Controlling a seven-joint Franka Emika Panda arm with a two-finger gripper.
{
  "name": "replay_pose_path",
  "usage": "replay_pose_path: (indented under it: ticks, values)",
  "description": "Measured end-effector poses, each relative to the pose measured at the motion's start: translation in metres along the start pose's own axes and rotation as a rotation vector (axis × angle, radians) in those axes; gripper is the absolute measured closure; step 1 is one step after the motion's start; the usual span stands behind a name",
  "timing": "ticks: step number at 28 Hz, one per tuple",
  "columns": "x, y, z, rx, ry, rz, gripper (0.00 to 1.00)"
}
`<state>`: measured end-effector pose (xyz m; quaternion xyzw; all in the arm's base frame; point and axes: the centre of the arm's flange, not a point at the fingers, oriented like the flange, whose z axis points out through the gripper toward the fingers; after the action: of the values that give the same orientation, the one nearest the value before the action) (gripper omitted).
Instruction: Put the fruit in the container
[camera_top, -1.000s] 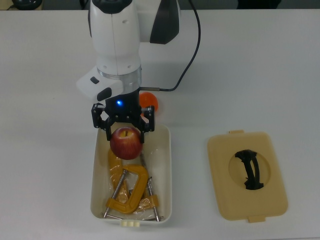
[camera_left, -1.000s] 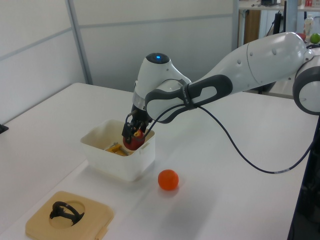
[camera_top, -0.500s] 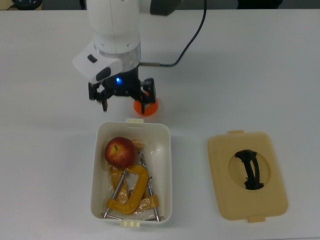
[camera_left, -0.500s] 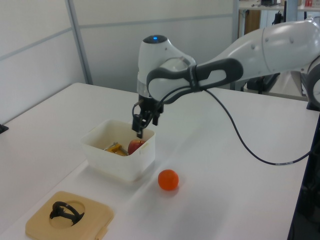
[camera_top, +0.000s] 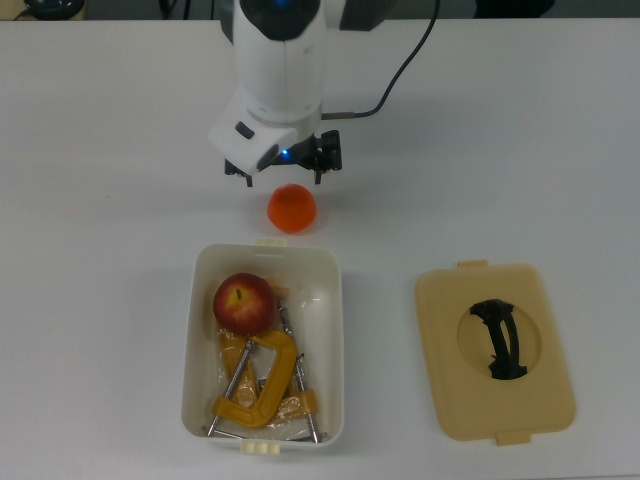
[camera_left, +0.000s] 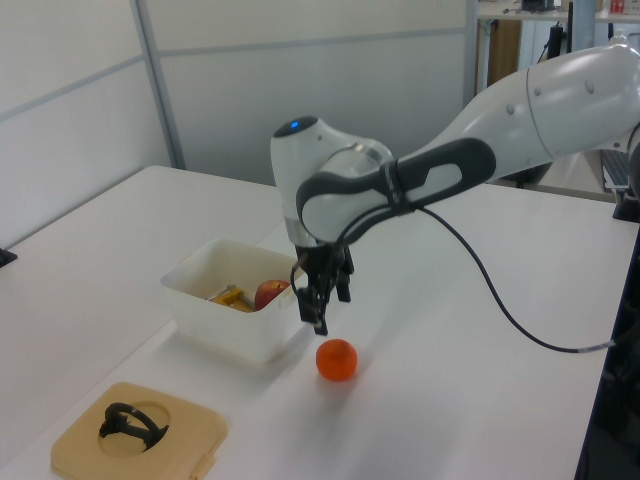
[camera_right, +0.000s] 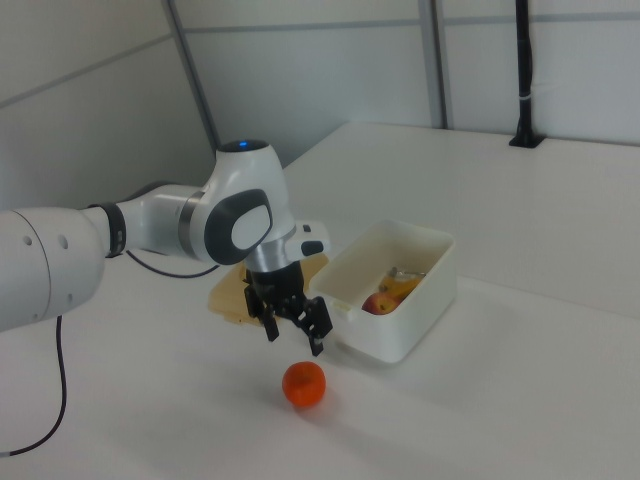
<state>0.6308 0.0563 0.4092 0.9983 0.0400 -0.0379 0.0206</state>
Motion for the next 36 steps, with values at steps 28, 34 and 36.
replay_pose_path:
  ticks: [28, 34, 36]
  values:
    - [0.008, -0.024, 0.089, -0.096, -0.114, -0.100, 0.00]
    - [0.010, -0.030, 0.088, -0.096, -0.099, -0.111, 0.04]
    - [0.011, -0.030, 0.087, -0.101, -0.098, -0.114, 0.14]
